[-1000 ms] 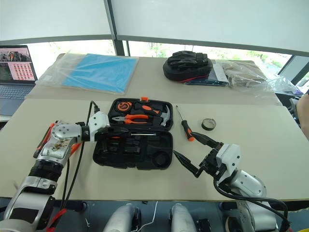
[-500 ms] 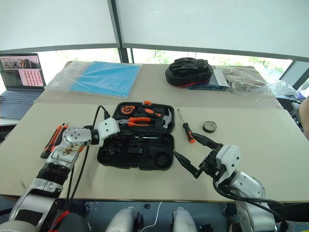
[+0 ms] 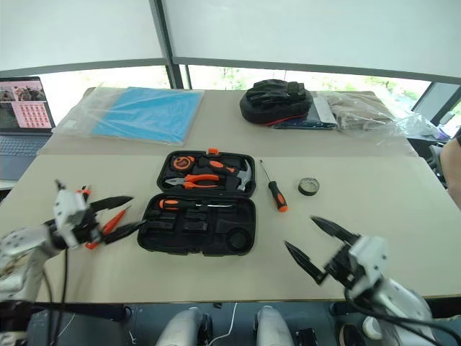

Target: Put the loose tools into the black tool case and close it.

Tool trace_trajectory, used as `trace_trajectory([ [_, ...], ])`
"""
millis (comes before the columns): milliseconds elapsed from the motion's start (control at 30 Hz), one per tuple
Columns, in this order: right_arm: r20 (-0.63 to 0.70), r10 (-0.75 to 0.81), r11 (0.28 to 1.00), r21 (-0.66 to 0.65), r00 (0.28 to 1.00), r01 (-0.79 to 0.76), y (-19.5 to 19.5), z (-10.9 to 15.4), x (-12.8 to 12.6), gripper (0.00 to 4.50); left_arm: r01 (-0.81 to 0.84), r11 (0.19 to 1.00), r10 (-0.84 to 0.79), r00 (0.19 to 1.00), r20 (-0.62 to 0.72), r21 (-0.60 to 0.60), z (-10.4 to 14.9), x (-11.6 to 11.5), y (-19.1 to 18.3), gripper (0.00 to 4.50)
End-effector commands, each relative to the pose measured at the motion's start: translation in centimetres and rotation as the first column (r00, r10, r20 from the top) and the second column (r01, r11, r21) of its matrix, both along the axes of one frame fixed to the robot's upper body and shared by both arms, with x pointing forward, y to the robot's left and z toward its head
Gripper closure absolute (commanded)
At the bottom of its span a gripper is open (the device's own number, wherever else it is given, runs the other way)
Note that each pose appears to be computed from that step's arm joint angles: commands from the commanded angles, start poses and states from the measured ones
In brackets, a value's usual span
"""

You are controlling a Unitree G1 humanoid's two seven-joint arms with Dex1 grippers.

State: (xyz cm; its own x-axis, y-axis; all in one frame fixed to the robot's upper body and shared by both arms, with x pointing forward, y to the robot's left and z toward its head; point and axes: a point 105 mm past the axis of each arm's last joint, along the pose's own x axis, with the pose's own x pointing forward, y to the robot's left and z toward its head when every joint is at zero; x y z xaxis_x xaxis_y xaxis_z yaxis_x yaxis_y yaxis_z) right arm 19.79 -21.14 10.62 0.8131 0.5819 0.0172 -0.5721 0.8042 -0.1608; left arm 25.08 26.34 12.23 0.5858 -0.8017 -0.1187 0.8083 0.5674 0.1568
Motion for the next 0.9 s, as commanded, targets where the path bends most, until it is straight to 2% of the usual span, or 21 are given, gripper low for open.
trace_trajectory([
  [33,0.039,-0.088,0.996,-0.004,0.995,0.088,-1.6,0.4,-0.4,0.0,0.079,0.996,-0.081,0.996,0.046,0.038,1.1,-1.5,0.6,0.09],
  [100,0.019,-0.11,0.994,-0.004,0.994,0.11,-1.7,0.2,0.0,0.0,0.088,0.996,-0.088,0.995,0.048,0.007,1.4,-1.5,0.3,0.09],
  [167,0.002,-0.141,0.99,0.007,0.99,0.141,-1.5,0.8,1.5,0.0,0.11,0.993,-0.108,0.992,0.061,-0.031,2.0,-1.3,-0.4,0.09],
  [267,-0.07,-0.182,0.983,-0.05,0.981,0.179,-0.9,1.7,5.1,0.0,0.159,0.981,-0.152,0.986,0.062,-0.113,3.0,-1.1,-2.0,0.09],
  [367,-0.09,-0.118,0.991,-0.08,0.989,0.111,0.6,3.5,8.0,0.0,0.185,0.959,-0.173,0.982,0.073,-0.214,4.6,-0.7,-3.5,0.09],
  [433,-0.144,-0.114,0.987,-0.13,0.983,0.095,0.9,3.9,10.0,0.0,0.203,0.95,-0.183,0.978,0.102,-0.238,5.6,-0.3,-4.6,0.09],
  [600,-0.341,-0.139,0.972,-0.226,0.93,0.062,1.8,3.3,14.2,0.0,0.254,0.947,-0.231,0.964,0.129,-0.199,5.7,-0.1,-6.2,0.09],
  [700,-0.385,-0.163,0.964,-0.258,0.909,0.064,2.3,3.1,16.0,0.0,0.258,0.948,-0.235,0.963,0.134,-0.189,5.4,0.0,-6.6,0.09],
  [800,-0.427,-0.166,0.956,-0.291,0.889,0.039,3.3,2.3,16.7,0.0,0.253,0.948,-0.23,0.964,0.137,-0.191,5.2,0.0,-6.8,0.09],
  [900,-0.449,-0.185,0.946,-0.323,0.874,0.034,4.5,1.3,17.6,0.72,0.247,0.949,-0.221,0.964,0.146,-0.195,5.3,0.1,-7.0,0.0],
])
